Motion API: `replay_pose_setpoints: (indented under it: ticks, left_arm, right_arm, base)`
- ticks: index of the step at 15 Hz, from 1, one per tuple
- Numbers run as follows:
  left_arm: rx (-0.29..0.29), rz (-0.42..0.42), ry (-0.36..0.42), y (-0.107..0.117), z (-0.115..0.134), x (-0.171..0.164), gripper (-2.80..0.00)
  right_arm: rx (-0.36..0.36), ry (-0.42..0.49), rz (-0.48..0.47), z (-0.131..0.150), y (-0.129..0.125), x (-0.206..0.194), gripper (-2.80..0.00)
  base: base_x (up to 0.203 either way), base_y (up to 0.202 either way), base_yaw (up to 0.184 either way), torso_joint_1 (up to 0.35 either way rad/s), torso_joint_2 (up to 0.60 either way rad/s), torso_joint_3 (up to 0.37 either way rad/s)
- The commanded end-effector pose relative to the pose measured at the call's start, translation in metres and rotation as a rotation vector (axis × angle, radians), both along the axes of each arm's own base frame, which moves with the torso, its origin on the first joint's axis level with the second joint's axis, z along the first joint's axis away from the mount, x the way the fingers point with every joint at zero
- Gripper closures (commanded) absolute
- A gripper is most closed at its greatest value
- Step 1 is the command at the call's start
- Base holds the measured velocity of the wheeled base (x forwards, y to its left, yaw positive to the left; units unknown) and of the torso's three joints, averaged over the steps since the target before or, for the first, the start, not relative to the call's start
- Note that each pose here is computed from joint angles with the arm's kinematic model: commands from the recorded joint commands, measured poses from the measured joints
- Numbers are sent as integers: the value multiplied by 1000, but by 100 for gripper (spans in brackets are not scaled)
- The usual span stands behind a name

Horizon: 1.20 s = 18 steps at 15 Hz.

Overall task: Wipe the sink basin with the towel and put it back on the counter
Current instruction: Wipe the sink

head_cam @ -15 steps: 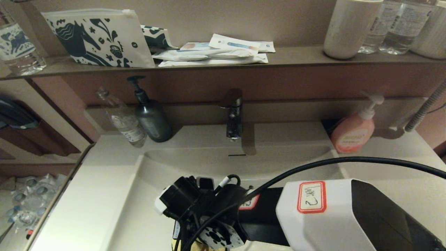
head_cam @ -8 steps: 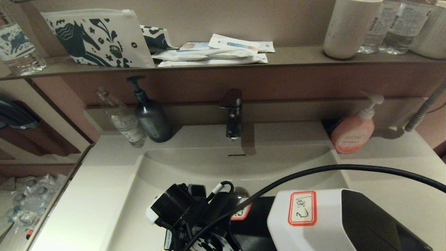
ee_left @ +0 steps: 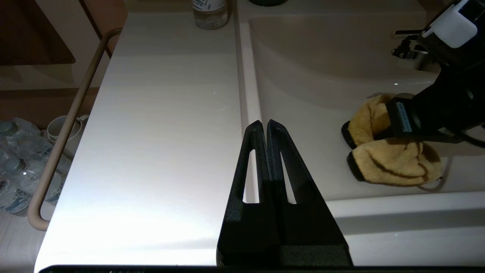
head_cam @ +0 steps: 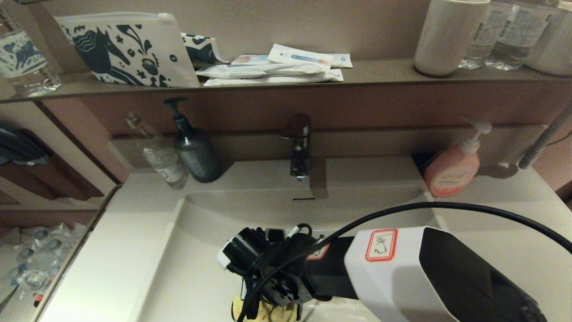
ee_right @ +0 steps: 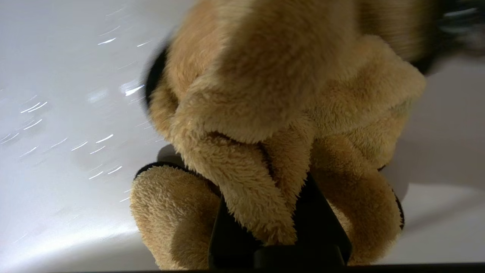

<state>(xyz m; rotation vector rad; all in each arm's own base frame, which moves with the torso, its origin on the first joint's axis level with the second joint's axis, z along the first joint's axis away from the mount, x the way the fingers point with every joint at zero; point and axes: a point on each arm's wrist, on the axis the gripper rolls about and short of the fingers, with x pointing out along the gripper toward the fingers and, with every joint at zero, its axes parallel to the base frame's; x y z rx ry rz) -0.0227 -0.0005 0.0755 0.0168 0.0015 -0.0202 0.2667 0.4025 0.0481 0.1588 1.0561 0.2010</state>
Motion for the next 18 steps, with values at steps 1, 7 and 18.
replay_pose_setpoints:
  ticks: [1,7,18]
  left_arm:
    - [0,0,1,0,0,0,0]
    - [0,0,1,0,0,0,0]
    - [0,0,1,0,0,0,0]
  right_arm:
    - [-61,28,-33,-5,-10,4,0]
    - [-198,29,-121,-17,-44,14,0]
    - [-341,87,-252,-27,-107,43,0]
  base:
    - [0,0,0,0,0,0]
    - [0,0,0,0,0,0]
    - [0,0,0,0,0,0]
